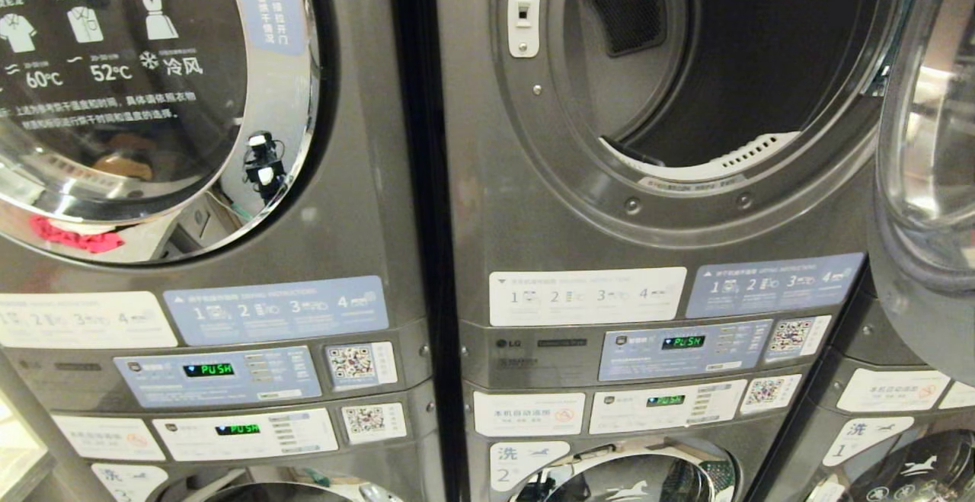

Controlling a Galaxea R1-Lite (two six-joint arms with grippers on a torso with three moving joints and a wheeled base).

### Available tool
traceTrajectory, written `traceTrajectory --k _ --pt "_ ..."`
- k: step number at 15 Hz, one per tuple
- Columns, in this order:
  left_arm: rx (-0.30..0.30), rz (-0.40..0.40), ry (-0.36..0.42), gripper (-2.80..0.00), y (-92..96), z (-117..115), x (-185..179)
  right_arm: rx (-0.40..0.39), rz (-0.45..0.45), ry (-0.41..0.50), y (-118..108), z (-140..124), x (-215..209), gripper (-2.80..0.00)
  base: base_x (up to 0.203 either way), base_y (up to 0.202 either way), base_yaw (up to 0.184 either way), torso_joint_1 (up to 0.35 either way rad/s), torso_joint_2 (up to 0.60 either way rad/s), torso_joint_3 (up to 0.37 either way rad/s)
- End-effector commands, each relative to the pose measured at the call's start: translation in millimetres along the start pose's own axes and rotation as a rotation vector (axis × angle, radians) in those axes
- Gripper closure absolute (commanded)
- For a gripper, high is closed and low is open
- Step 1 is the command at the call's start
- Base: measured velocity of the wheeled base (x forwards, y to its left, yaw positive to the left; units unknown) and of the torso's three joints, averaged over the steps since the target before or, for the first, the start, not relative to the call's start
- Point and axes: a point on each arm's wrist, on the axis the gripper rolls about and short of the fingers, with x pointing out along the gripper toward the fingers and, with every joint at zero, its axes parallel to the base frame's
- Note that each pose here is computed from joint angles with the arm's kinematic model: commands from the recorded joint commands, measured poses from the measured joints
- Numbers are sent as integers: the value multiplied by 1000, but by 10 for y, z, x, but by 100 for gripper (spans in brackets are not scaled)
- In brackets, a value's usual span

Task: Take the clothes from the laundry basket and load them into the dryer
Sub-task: Open the dryer

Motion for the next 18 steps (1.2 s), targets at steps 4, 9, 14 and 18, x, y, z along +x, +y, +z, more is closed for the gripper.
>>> traceTrajectory --k 4,9,14,18 --pt "0 1 1 0 0 -4 1 14 113 -51 171 65 75 -280 0 0 0 -1 7 3" --pt "0 1 1 0 0 -4 1 26 214 -77 367 129 121 -280 0 0 0 0 0 0" --pt "-1 1 1 0 0 -4 1 27 271 -77 530 190 179 -280 0 0 0 0 0 0" --pt "-1 1 1 0 0 -4 1 51 284 -67 611 284 269 -280 0 0 0 0 0 0"
